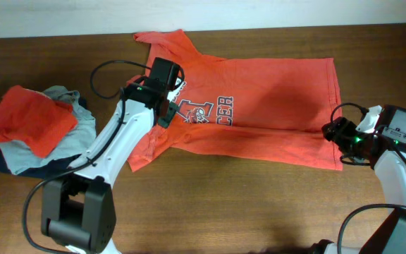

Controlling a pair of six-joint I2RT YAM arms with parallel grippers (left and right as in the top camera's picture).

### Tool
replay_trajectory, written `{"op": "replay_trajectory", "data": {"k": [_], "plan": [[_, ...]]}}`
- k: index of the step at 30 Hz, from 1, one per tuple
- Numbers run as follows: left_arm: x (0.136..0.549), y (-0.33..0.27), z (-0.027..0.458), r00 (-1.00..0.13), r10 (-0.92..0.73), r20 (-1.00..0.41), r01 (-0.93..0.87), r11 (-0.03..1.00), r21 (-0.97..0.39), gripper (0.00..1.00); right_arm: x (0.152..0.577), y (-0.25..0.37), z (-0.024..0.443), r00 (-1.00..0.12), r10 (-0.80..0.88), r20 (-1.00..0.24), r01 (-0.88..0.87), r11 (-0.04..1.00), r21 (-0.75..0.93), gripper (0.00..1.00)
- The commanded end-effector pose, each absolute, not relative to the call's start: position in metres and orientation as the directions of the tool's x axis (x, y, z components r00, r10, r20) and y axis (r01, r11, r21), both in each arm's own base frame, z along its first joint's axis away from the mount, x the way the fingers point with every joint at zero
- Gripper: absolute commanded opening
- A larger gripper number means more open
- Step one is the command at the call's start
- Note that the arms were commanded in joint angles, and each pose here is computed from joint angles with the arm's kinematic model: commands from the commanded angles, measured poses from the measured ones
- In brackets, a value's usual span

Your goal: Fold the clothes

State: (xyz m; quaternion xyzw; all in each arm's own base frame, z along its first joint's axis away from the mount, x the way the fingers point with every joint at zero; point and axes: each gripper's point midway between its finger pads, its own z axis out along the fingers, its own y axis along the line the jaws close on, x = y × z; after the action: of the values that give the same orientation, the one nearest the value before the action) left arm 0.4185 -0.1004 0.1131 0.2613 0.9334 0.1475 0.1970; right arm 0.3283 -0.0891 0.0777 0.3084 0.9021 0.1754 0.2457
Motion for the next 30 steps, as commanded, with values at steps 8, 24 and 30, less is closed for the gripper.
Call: {"op": "replay_trajectory", "data": {"k": [8, 24, 30], "plan": [[0.353, -0.11, 0.079, -0.877, 0.47, -0.098, 0.46, 0.881, 0.113, 0.64, 0.315, -0.078, 0.073, -0.714, 0.655, -0.249, 0.498, 0.724, 0.477, 0.79], [0.335, -0.079, 0.04, -0.901, 0.433, -0.024, 0.415, 0.878, 0.238, 0.43, 0.315, -0.078, 0.073, -0.714, 0.655, -0.249, 0.498, 0.724, 0.477, 0.79], [0.31, -0.07, 0.022, -0.902, 0.428, 0.054, 0.428, 0.874, 0.231, 0.43, 0.314, -0.078, 0.073, -0.715, 0.655, -0.243, 0.501, 0.723, 0.476, 0.79]]}}
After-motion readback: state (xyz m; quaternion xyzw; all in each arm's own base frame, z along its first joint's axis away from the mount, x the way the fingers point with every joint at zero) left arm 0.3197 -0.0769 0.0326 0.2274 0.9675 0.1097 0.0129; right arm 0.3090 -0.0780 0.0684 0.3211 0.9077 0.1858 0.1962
